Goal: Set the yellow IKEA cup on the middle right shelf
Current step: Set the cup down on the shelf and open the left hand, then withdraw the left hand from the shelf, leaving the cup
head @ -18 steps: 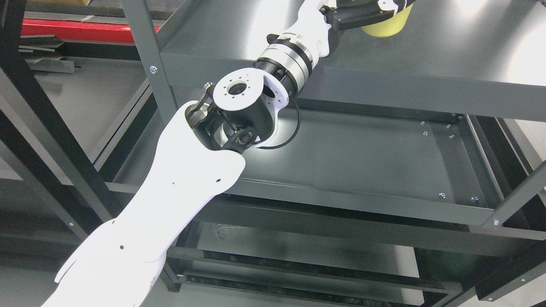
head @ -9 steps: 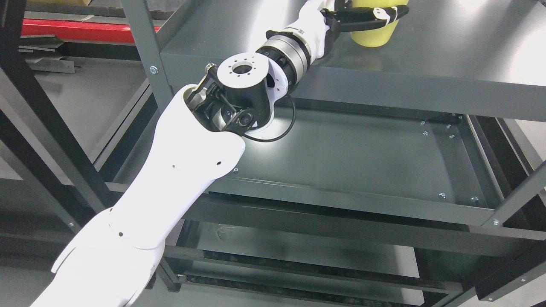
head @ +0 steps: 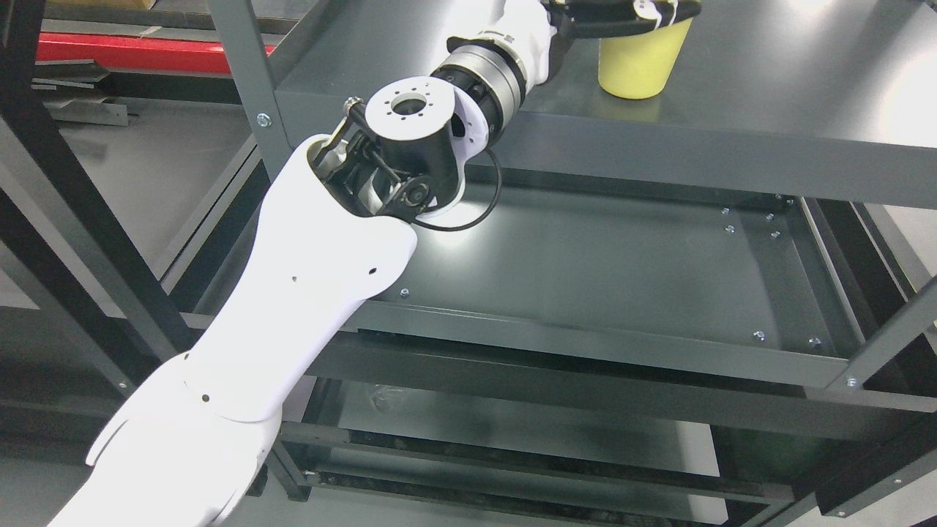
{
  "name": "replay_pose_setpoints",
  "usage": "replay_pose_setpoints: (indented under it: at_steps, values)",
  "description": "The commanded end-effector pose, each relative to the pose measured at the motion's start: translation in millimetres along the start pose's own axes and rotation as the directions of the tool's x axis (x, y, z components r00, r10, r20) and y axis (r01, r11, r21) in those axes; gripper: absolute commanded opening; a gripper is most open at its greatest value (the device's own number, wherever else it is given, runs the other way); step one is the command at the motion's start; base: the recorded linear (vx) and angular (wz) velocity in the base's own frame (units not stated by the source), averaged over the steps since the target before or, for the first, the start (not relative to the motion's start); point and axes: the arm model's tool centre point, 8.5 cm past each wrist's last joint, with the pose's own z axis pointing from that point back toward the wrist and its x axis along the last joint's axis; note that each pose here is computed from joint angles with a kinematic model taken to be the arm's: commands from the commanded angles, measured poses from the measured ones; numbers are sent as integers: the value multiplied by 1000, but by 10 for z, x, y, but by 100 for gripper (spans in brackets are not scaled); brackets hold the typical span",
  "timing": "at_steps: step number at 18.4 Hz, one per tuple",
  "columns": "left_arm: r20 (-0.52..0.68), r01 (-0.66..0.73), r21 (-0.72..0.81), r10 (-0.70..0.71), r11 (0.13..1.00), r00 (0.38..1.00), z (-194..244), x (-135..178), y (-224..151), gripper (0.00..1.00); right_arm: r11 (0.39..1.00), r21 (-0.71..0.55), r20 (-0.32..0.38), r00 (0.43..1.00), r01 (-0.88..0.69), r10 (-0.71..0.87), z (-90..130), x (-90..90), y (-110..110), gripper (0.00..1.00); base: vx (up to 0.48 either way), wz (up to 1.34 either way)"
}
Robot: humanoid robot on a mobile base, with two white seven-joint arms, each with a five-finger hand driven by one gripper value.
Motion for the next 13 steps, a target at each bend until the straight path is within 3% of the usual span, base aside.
replay_pose_setpoints:
  at_steps: [1,5,8,13]
  values:
    - [144,-22,29,17,999,989,195,431,170,99,1000,-12,-15,1000,3,-3,-6,-90,-97,99,0,0]
    - [234,-56,12,51,998,971,328,672,224,99,1000,-12,-15,1000,3,-3,-6,-90,-97,99,0,0]
    - [311,-31,-139,74,990,948,429,813,82,99,1000,-12,-15,1000,3,-3,-6,-90,-97,99,0,0]
    - [265,-64,-393,179,917,947,490,803,-108,99,1000,-12,-15,1000,3,-3,-6,-90,-97,99,0,0]
